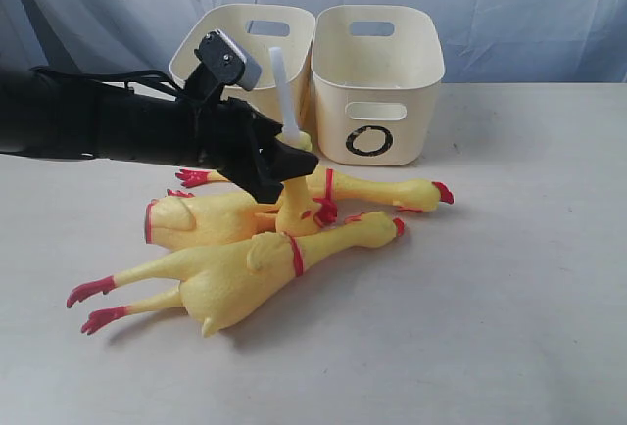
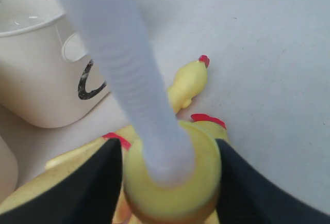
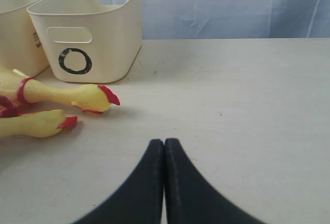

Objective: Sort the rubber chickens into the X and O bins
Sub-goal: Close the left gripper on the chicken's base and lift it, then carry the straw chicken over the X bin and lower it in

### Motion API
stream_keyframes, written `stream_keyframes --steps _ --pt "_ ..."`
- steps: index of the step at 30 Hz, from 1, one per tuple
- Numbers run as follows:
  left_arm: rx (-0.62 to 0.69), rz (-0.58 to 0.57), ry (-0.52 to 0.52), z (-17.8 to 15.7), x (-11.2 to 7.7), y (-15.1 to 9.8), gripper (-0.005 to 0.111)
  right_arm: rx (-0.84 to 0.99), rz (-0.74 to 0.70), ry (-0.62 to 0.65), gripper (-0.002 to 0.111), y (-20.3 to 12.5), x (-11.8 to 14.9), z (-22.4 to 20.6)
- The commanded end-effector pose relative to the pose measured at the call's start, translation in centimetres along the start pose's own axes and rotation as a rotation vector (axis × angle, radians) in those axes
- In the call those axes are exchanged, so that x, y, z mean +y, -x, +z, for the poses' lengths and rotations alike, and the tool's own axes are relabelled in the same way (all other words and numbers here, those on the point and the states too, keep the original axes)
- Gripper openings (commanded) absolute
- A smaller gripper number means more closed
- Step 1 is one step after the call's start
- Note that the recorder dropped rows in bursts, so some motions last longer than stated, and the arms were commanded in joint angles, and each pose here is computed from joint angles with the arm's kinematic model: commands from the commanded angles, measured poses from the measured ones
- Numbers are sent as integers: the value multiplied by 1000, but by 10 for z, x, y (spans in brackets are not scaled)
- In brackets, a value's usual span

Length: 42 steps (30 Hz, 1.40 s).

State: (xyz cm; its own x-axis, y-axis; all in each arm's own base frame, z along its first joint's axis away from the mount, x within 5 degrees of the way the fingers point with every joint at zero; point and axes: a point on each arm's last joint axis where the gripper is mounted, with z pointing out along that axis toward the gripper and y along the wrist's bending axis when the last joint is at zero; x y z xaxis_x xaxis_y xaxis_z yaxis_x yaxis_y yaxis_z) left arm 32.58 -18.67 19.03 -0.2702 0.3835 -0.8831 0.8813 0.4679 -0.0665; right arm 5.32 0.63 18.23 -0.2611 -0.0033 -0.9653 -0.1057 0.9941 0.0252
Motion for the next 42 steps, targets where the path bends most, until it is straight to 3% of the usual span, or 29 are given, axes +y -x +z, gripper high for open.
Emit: stream_keyframes --steps 1,11,21,34,42 --pt "-12 22 -9 2 -2 2 34 -7 -4 1 -1 0 0 0" --pt "-61 22 -90 2 -9 6 0 -7 -4 1 -1 0 0 0" --pt "-53 70 -110 -2 -13 9 0 -7 -4 1 -1 0 0 0" --pt "-151 181 -74 -38 -27 50 0 -7 -4 1 -1 0 0 0" --pt "-188 209 64 -62 -28 72 0 -7 -4 1 -1 0 0 0"
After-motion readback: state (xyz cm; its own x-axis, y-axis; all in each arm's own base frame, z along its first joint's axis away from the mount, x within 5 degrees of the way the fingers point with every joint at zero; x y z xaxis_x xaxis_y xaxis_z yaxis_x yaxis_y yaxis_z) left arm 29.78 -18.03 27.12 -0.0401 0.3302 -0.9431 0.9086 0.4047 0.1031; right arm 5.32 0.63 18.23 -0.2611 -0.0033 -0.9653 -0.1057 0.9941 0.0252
